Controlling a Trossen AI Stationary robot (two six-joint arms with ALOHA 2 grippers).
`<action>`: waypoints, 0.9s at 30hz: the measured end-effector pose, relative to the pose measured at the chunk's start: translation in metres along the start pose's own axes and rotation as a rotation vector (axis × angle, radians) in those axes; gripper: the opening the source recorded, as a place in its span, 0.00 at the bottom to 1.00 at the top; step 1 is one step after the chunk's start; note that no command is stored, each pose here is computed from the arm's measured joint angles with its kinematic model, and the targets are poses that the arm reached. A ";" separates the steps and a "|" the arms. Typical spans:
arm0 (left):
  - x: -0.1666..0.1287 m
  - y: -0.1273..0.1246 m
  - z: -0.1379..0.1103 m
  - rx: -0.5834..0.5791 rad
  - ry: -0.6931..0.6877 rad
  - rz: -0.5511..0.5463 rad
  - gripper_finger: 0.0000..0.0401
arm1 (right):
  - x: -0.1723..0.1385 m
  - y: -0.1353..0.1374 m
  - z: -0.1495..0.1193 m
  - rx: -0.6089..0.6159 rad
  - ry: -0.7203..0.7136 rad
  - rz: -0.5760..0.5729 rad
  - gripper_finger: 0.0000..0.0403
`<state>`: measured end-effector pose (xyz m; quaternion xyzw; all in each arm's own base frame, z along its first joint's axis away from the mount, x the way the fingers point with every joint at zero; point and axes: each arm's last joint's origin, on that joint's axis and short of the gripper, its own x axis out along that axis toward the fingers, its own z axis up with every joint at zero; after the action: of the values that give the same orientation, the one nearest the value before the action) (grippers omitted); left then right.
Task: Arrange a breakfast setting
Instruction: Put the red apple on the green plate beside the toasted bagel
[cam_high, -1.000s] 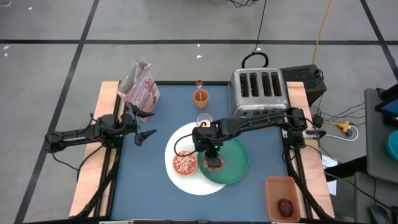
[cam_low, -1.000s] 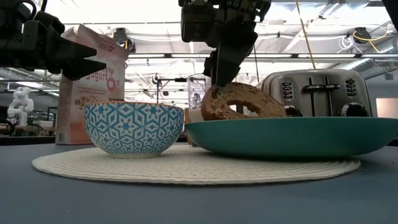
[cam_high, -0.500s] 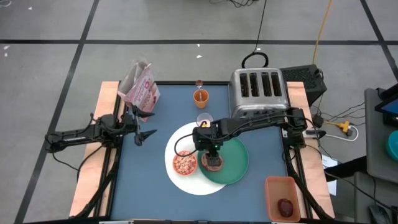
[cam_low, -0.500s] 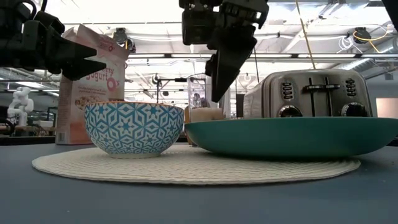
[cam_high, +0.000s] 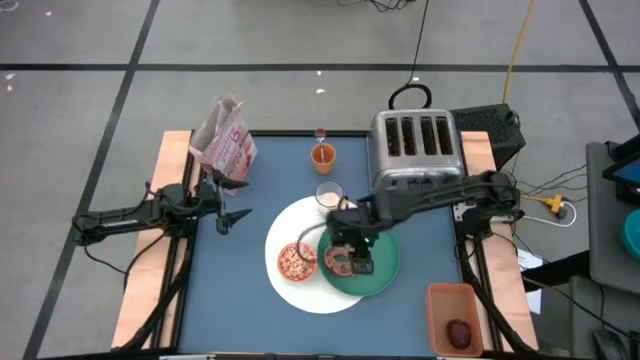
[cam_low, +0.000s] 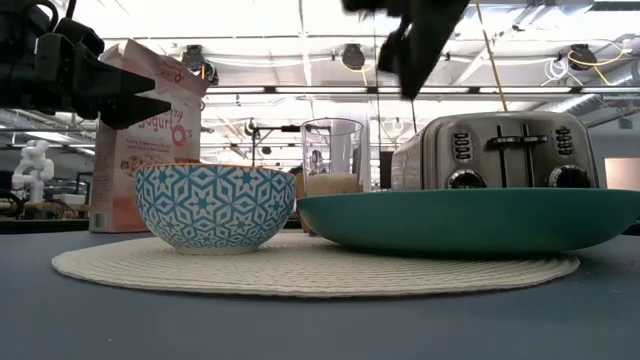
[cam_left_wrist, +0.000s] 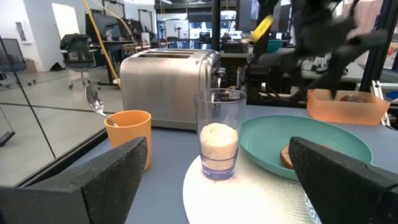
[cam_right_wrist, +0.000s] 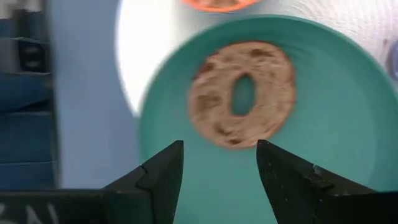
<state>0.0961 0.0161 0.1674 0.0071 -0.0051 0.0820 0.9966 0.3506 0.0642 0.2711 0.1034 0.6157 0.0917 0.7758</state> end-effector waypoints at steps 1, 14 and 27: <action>0.000 0.000 0.000 0.000 -0.001 0.000 0.98 | -0.006 0.007 -0.003 -0.004 -0.012 0.007 0.48; 0.000 0.000 0.000 -0.014 0.000 -0.001 0.98 | -0.072 0.091 -0.083 0.154 -0.147 -0.148 0.48; 0.000 0.000 0.000 -0.030 0.000 -0.001 0.98 | -0.062 0.156 -0.144 0.487 -0.121 -0.155 0.48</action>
<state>0.0961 0.0161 0.1674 -0.0080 -0.0064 0.0815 0.9966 0.1937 0.2046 0.3400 0.2450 0.5781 -0.1253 0.7682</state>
